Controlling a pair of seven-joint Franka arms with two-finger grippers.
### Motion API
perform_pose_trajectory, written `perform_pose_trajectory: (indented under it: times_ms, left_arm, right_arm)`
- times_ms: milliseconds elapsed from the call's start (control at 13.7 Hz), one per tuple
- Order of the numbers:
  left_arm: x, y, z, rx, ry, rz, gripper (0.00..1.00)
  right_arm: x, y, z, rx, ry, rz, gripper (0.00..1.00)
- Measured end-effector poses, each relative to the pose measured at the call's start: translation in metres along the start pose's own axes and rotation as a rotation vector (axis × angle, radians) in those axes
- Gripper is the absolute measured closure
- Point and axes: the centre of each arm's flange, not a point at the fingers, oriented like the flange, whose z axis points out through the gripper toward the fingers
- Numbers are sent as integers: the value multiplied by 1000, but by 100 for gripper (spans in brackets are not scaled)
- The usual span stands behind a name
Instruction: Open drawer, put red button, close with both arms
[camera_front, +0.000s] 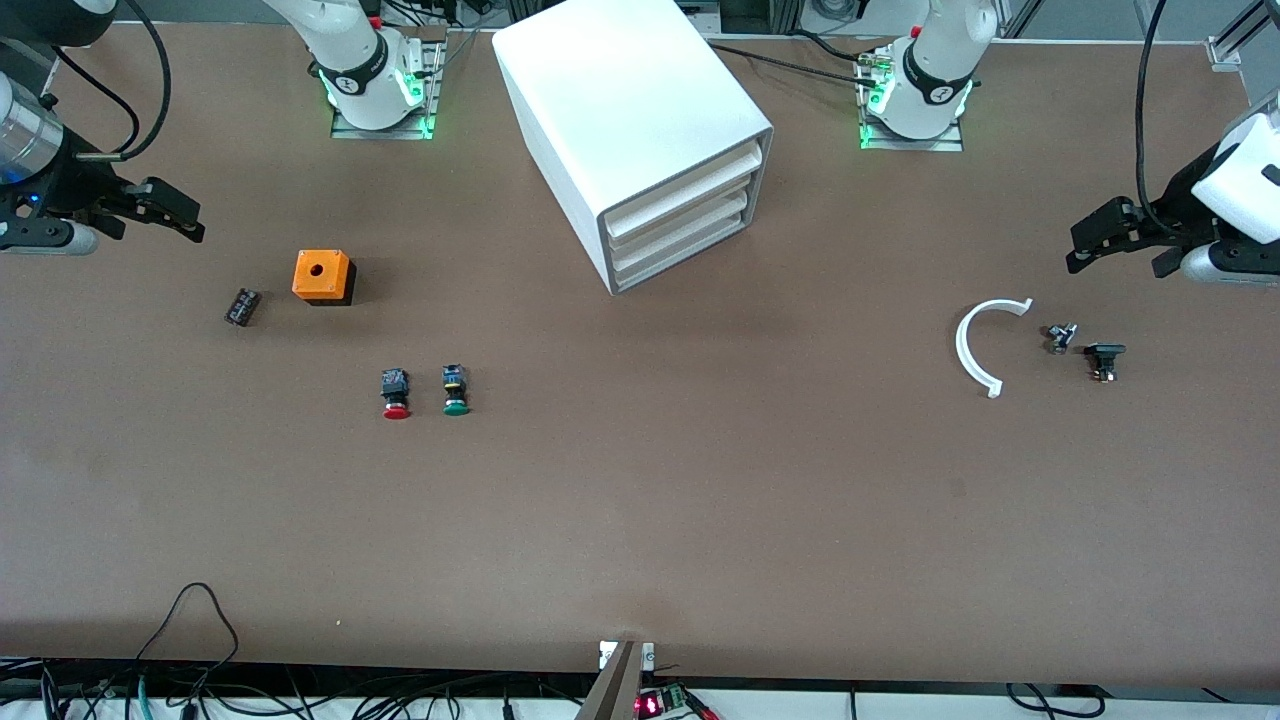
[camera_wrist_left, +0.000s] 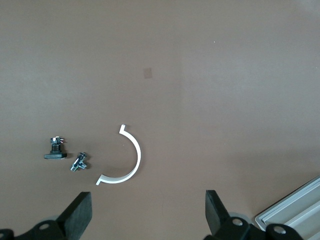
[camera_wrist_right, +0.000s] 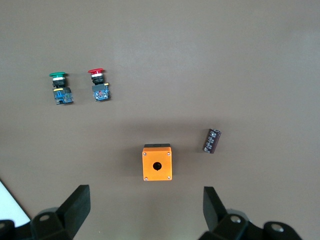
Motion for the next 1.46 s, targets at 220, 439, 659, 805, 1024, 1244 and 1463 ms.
perform_pose_trajectory:
  times_ms: [220,439,659,805,1024,1244,1463]
  left_arm:
    - [0,0,0,0,-1,0,0]
    - [1,0,1,-1,-1,0,0]
    - [2,0,1,-1,-2,0,0]
    - [4,1,0,-2,4,4,0]
    - [7,8,0,-3,0,15,0]
    - [10,13,16,-6,-47,26,0]
    - [22,18,53,-13,-121,38,0]
  right_arm:
    - [-12,1,5,2,5,0,0]
    - [-18,2,3,4,15,2,0]
    - [-18,2,3,4,17,2,0]
    - [-18,2,4,4,17,3,0]
    - [-12,2,5,4,25,3,0]
    - [1,1,19,2,2,2,0]
    - [19,-1,45,0,-10,1,0]
